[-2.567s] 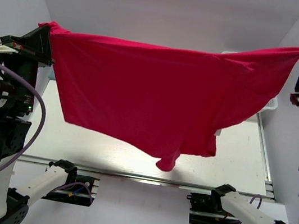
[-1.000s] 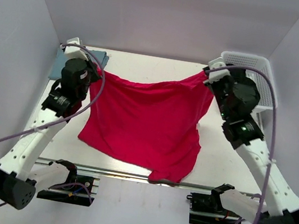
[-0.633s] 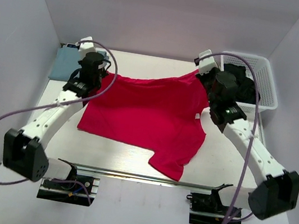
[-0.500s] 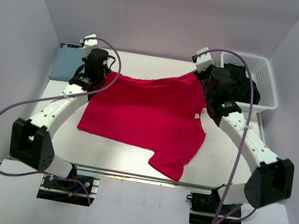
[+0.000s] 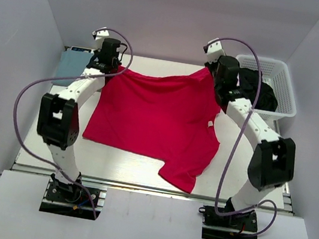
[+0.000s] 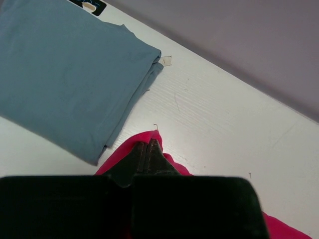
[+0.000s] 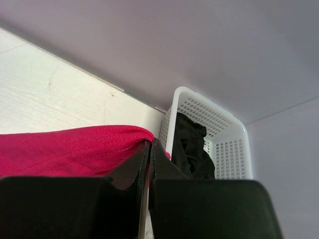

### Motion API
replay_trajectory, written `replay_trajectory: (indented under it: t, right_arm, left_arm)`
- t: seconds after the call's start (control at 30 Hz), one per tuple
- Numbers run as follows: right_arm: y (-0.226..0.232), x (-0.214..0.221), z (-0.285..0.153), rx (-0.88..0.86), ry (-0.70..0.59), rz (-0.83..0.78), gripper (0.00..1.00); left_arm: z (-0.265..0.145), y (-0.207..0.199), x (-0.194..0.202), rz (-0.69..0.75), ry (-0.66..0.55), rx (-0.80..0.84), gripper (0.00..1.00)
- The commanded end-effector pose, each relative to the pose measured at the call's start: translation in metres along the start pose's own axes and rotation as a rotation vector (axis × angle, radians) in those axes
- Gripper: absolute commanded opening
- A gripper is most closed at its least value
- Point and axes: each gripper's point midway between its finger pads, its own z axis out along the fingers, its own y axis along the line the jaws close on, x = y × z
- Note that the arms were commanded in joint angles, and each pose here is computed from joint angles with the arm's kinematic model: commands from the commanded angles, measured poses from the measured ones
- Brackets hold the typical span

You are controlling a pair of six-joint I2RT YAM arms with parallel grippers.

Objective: Fold and stack the t-shirts
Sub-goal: Flatten out the tshirt

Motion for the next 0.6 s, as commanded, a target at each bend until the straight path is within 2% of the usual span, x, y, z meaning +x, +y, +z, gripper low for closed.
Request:
replay_trajectory:
  t: [0.0, 0.03, 0.13, 0.2, 0.23, 0.3, 0.33, 0.4, 0.43, 0.47, 0.5, 0.53, 0.57]
  right_arm:
    - [-0.015, -0.014, 0.022, 0.056, -0.027, 0.034, 0.00]
    - [-0.024, -0.021, 0.024, 0.071, -0.037, 0.043, 0.00]
    - [-0.011, -0.001, 0.048, 0.062, 0.007, 0.034, 0.00]
    - [-0.014, -0.007, 0.057, 0.074, -0.004, 0.043, 0.00]
    - [-0.005, 0.012, 0.071, 0.066, 0.035, 0.032, 0.00]
    - [-0.017, 0.004, 0.080, 0.095, 0.022, 0.050, 0.00]
    - [-0.002, 0.024, 0.095, 0.082, 0.059, 0.041, 0.00]
    - [-0.008, 0.025, 0.110, 0.102, 0.058, 0.061, 0.00]
    - [0.001, 0.038, 0.120, 0.089, 0.079, 0.060, 0.03]
    - [0.003, 0.045, 0.130, 0.087, 0.083, 0.079, 0.13]
    - [0.001, 0.039, 0.134, 0.088, 0.067, 0.095, 0.23]
    - [0.019, 0.048, 0.143, 0.028, 0.075, 0.094, 0.43]
    - [0.018, 0.047, 0.151, 0.023, 0.064, 0.117, 0.51]
  left_arm:
    - [0.017, -0.010, -0.020, -0.040, -0.013, 0.044, 0.00]
    - [0.021, -0.017, -0.023, -0.044, -0.015, 0.058, 0.00]
    - [0.047, -0.019, -0.006, -0.030, 0.020, 0.071, 0.00]
    - [0.058, -0.024, -0.009, -0.025, 0.017, 0.086, 0.00]
    - [0.072, -0.025, 0.006, -0.014, 0.040, 0.076, 0.00]
    - [0.082, -0.037, 0.000, -0.002, 0.024, 0.110, 0.00]
    - [0.087, -0.039, 0.002, -0.001, 0.025, 0.109, 0.00]
    - [0.100, -0.047, 0.009, 0.011, 0.033, 0.129, 0.00]
    - [0.106, -0.045, 0.008, 0.007, 0.033, 0.130, 0.00]
    - [0.108, -0.050, -0.001, 0.007, 0.012, 0.139, 0.03]
    - [0.115, -0.050, 0.008, 0.021, 0.023, 0.134, 0.19]
    - [0.118, -0.049, 0.008, 0.032, 0.021, 0.123, 0.27]
    - [0.119, -0.052, -0.003, 0.024, 0.001, 0.122, 0.37]
